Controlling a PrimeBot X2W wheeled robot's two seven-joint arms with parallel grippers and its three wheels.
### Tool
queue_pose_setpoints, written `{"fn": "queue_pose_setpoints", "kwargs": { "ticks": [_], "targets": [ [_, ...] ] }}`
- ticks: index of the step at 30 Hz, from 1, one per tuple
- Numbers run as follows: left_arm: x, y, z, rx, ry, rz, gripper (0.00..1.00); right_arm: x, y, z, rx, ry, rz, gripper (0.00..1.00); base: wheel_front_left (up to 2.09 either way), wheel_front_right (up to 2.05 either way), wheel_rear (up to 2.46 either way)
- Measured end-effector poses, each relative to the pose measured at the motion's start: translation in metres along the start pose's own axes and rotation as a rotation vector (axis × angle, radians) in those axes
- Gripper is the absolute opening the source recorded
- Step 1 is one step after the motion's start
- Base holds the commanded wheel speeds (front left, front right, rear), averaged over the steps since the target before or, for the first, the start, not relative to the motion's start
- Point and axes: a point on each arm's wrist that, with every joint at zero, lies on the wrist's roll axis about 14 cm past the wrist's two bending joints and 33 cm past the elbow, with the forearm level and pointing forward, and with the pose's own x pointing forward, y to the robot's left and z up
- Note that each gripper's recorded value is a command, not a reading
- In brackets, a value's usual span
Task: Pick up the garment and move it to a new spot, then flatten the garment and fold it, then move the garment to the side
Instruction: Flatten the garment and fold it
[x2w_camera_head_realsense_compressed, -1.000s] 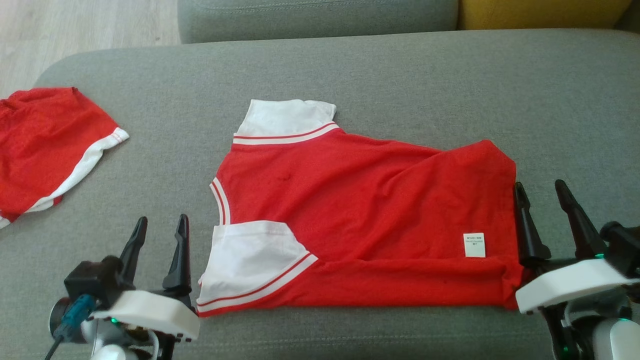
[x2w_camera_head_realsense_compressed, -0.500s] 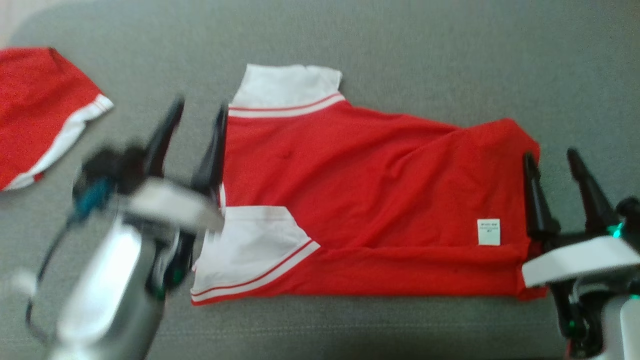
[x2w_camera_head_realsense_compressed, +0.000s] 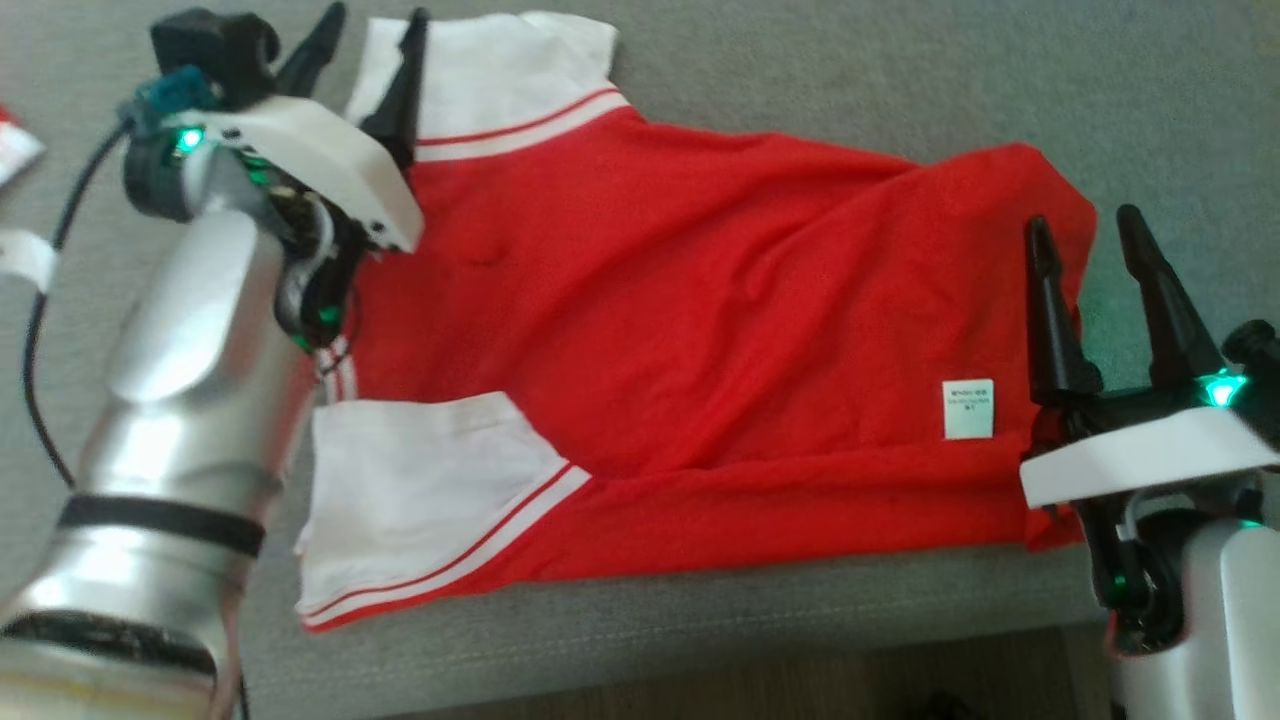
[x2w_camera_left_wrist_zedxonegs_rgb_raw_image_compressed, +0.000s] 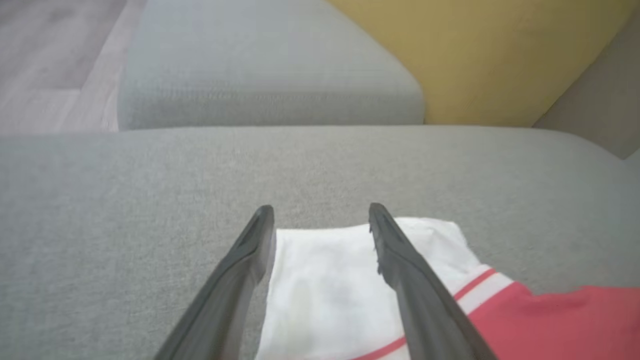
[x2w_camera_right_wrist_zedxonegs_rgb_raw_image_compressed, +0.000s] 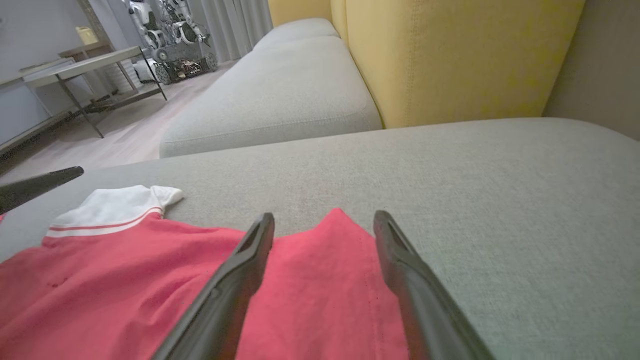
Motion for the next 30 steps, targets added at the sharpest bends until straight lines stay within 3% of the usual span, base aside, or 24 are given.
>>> {"fn": "queue_pose_setpoints", "kwargs": {
  "ticks": [7, 8, 9, 21, 24, 30],
  "targets": [
    [0.018, 0.019, -0.052, -0.013, 0.181, 0.044, 1.00, -0.001, -0.016, -0.017, -0.003, 0.045, -0.047, 1.00, 0.00, 0.00, 0.00],
    [0.021, 0.018, -0.050, -0.019, 0.176, 0.040, 0.63, -0.001, -0.018, -0.017, -0.003, 0.046, -0.051, 1.00, 0.00, 0.00, 0.00],
    [0.022, 0.018, -0.048, -0.020, 0.176, 0.041, 0.00, 0.000, -0.019, -0.016, -0.003, 0.044, -0.055, 1.00, 0.00, 0.00, 0.00],
    [0.010, 0.021, -0.023, -0.013, 0.096, 0.053, 0.00, 0.052, -0.030, 0.038, -0.021, -0.060, -0.037, 1.00, 0.00, 0.00, 0.00],
    [0.010, 0.022, -0.014, -0.014, 0.072, 0.057, 0.00, 0.070, -0.031, 0.035, -0.030, 0.009, -0.015, 1.00, 0.00, 0.00, 0.00],
    [0.007, 0.018, -0.013, -0.017, 0.065, 0.050, 0.00, 0.076, -0.025, -0.021, -0.053, 0.279, 0.034, 1.00, 0.00, 0.00, 0.00]
  ]
}}
